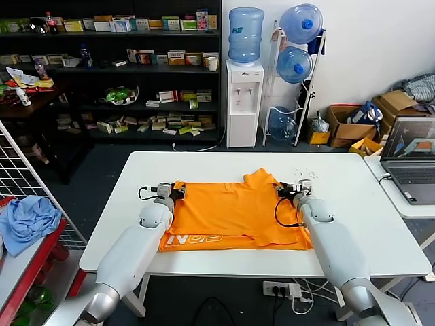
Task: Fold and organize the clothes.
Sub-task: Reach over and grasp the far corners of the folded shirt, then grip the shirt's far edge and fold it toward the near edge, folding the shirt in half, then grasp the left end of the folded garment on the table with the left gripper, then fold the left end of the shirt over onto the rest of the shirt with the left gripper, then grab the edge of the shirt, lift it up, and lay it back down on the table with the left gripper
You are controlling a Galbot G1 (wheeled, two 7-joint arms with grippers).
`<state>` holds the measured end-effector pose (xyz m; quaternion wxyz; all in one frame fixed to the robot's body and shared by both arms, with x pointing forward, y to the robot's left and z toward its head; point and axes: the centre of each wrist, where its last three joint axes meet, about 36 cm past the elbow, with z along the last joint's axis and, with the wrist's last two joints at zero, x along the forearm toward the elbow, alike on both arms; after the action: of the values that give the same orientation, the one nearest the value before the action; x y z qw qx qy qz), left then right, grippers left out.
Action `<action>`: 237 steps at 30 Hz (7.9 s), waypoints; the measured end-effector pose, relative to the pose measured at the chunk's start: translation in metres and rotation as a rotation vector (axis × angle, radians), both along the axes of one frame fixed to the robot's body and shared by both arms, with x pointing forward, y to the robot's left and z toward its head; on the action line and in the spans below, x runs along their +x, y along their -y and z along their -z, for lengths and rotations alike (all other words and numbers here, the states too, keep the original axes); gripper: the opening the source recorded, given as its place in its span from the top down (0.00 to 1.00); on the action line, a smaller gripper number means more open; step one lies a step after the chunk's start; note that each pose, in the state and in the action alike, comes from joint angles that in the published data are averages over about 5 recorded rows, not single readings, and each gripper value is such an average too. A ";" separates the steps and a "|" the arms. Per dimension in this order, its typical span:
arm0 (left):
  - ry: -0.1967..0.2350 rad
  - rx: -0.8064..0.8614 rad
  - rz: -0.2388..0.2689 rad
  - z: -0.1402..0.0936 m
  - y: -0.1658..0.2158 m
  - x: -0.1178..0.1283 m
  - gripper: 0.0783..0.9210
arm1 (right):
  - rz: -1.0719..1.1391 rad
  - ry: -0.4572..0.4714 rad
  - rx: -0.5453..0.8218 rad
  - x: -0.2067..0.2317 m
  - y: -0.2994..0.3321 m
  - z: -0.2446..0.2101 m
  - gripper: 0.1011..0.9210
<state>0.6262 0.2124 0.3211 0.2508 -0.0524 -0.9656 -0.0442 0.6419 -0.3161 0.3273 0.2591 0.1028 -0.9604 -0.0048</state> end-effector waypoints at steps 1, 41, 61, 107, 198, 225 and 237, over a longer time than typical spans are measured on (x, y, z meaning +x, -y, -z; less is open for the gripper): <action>0.000 -0.002 0.000 0.000 0.000 -0.001 0.68 | -0.001 0.001 -0.001 0.000 0.000 0.000 0.82; 0.162 -0.027 0.069 -0.035 -0.040 -0.140 0.98 | 0.013 0.144 -0.209 -0.178 0.014 -0.041 0.97; 0.117 -0.042 0.083 -0.021 -0.028 -0.219 0.61 | -0.015 0.101 -0.298 -0.249 0.005 -0.030 0.71; -0.054 -0.217 -0.022 -0.011 -0.021 -0.210 0.94 | -0.003 0.140 -0.266 -0.261 -0.023 -0.038 0.12; 0.064 -0.381 0.115 -0.059 0.028 -0.191 0.12 | 0.021 0.203 -0.292 -0.244 -0.049 0.000 0.12; -0.135 -0.274 0.197 -0.034 -0.083 -0.134 0.12 | 0.020 0.196 -0.301 -0.249 -0.034 -0.001 0.12; -0.167 -0.281 0.208 -0.028 -0.086 -0.136 0.34 | 0.020 0.201 -0.295 -0.249 -0.038 -0.005 0.12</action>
<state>0.4905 0.2979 0.3495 0.3145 -0.1898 -0.9275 0.0699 0.3924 -0.2777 0.3320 0.1742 0.0543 -0.9727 0.1437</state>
